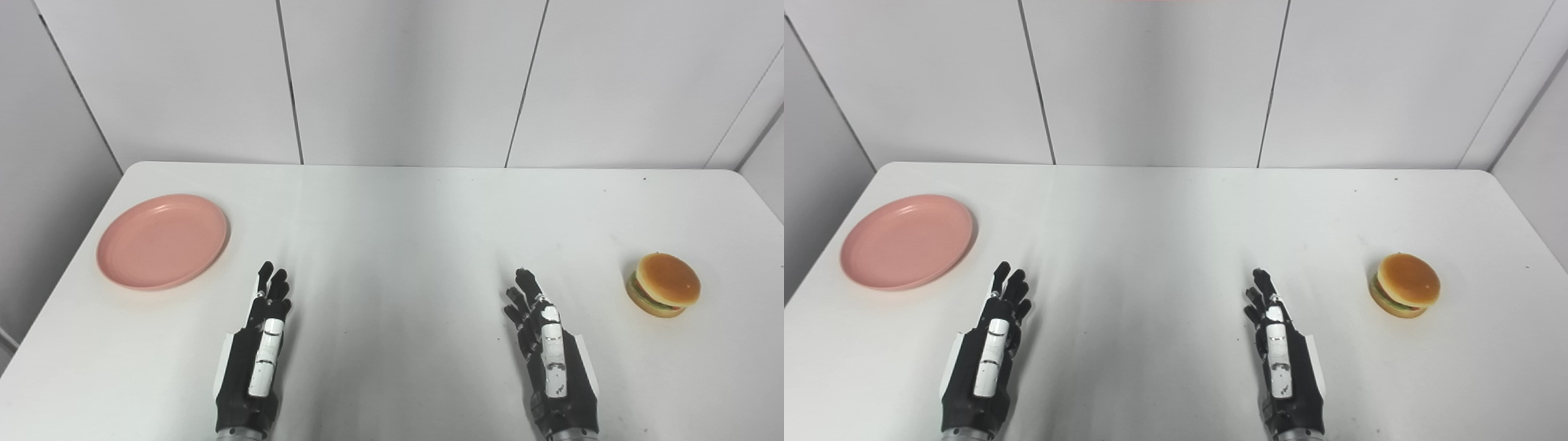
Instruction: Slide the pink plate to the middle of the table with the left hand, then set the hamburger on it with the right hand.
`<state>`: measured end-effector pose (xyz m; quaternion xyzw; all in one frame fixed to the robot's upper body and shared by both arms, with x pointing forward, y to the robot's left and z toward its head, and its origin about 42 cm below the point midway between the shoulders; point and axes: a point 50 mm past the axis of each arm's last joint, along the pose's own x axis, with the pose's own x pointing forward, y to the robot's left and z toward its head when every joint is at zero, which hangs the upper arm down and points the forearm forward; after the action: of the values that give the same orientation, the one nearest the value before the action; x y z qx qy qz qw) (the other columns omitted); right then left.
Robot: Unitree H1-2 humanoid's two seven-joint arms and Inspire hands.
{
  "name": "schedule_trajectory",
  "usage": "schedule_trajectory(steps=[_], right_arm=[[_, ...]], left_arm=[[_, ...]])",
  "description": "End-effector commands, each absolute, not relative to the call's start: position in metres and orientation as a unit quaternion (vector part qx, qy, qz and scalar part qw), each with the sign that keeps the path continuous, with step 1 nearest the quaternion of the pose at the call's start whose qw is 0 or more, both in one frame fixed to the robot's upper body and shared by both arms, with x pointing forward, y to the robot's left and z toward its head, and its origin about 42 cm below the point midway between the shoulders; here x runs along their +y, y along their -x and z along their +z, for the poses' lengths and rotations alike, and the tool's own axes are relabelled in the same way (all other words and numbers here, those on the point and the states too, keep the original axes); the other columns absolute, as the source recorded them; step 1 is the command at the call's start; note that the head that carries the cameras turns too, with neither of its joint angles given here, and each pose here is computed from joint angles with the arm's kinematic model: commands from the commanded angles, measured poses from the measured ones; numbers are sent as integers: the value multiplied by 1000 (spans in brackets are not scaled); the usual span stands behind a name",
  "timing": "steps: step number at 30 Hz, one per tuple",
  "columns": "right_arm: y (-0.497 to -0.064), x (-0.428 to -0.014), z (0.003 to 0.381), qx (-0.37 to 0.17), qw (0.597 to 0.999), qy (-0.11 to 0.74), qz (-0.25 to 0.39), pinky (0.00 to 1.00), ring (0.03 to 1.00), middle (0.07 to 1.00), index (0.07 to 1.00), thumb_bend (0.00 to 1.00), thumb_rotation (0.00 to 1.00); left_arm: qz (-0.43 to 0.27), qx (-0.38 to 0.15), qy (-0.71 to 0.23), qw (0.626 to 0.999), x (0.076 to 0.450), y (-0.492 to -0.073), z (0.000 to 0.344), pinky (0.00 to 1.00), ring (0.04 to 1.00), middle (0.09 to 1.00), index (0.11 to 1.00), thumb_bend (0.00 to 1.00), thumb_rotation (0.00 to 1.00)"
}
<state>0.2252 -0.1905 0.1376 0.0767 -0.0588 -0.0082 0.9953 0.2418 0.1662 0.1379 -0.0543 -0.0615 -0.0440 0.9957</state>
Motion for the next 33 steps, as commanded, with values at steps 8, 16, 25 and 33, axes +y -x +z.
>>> schedule_trajectory(steps=[8, 16, 25, 33], right_arm=[[-184, -201, 137, -10, 995, -95, -21, 970, 954, 980, 921, 755, 1000], [-184, -199, 144, 1, 995, -101, -27, 946, 934, 978, 918, 740, 1000], [-187, -197, 142, 1, 994, -107, -28, 957, 938, 978, 918, 729, 1000], [-185, -197, 136, -18, 997, -76, -24, 958, 946, 976, 923, 762, 1000]], left_arm=[[-55, -85, 66, 993, 168, -238, 160, 1000, 1000, 976, 1000, 801, 874], [-55, -79, 65, 993, 171, -237, 165, 1000, 996, 975, 1000, 786, 886], [-58, -75, 67, 993, 172, -238, 162, 1000, 1000, 975, 1000, 783, 889], [-58, -71, 65, 994, 172, -237, 159, 1000, 1000, 979, 1000, 782, 891]])
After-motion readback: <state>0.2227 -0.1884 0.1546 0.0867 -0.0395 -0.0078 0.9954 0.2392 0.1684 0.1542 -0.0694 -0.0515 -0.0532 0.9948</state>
